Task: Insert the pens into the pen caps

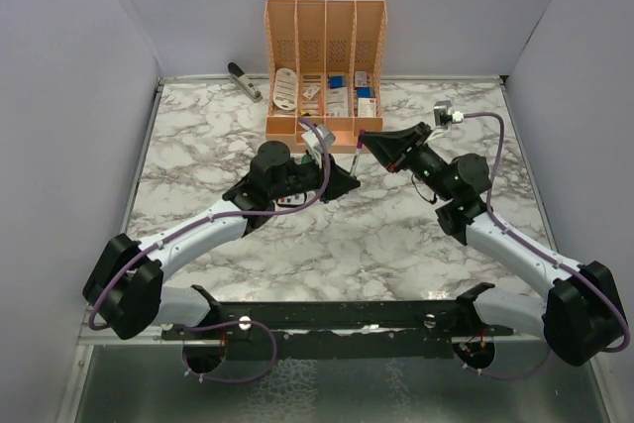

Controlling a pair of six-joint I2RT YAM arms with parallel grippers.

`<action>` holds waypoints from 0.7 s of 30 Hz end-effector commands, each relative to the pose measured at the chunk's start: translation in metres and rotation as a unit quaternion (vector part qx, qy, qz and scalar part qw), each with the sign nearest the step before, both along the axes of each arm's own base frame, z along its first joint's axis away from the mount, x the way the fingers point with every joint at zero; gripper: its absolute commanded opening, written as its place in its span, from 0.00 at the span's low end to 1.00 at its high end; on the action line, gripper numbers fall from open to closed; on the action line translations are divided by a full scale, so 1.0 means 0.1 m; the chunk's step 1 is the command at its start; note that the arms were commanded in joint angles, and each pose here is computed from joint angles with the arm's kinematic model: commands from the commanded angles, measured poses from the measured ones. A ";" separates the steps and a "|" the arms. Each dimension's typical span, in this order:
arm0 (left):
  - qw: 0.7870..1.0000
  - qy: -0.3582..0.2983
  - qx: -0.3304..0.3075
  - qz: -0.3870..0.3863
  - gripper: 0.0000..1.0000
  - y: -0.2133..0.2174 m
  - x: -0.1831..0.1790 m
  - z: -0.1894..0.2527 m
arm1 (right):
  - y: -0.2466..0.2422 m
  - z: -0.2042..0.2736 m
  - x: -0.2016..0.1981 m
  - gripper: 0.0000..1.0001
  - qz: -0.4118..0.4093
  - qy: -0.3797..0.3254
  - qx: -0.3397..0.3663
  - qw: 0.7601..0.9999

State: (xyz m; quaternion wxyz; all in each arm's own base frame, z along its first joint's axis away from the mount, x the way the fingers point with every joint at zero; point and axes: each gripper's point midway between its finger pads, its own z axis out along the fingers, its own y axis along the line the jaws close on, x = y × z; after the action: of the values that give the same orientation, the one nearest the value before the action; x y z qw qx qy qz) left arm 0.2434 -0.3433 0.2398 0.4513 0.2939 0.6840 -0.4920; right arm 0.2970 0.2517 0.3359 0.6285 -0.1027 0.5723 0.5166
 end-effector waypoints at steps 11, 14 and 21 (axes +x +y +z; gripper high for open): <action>0.991 -0.077 -0.108 0.004 0.00 0.08 0.05 0.96 | 0.20 -0.33 -0.13 0.02 0.084 0.037 -0.028 0.995; 0.989 -0.084 -0.119 0.010 0.00 0.11 0.11 1.06 | 0.24 -0.42 -0.10 0.02 0.090 0.056 -0.040 0.994; 0.986 -0.084 -0.142 0.025 0.00 0.16 0.25 1.19 | 0.27 -0.62 -0.09 0.02 0.096 0.080 -0.073 0.989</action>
State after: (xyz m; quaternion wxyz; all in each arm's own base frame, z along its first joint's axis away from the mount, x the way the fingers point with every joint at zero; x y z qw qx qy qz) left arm 0.2526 -0.3330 0.2585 0.4450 0.2565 0.6850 -0.5167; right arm 0.2991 0.2653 0.3329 0.6008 -0.1246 0.5711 0.5452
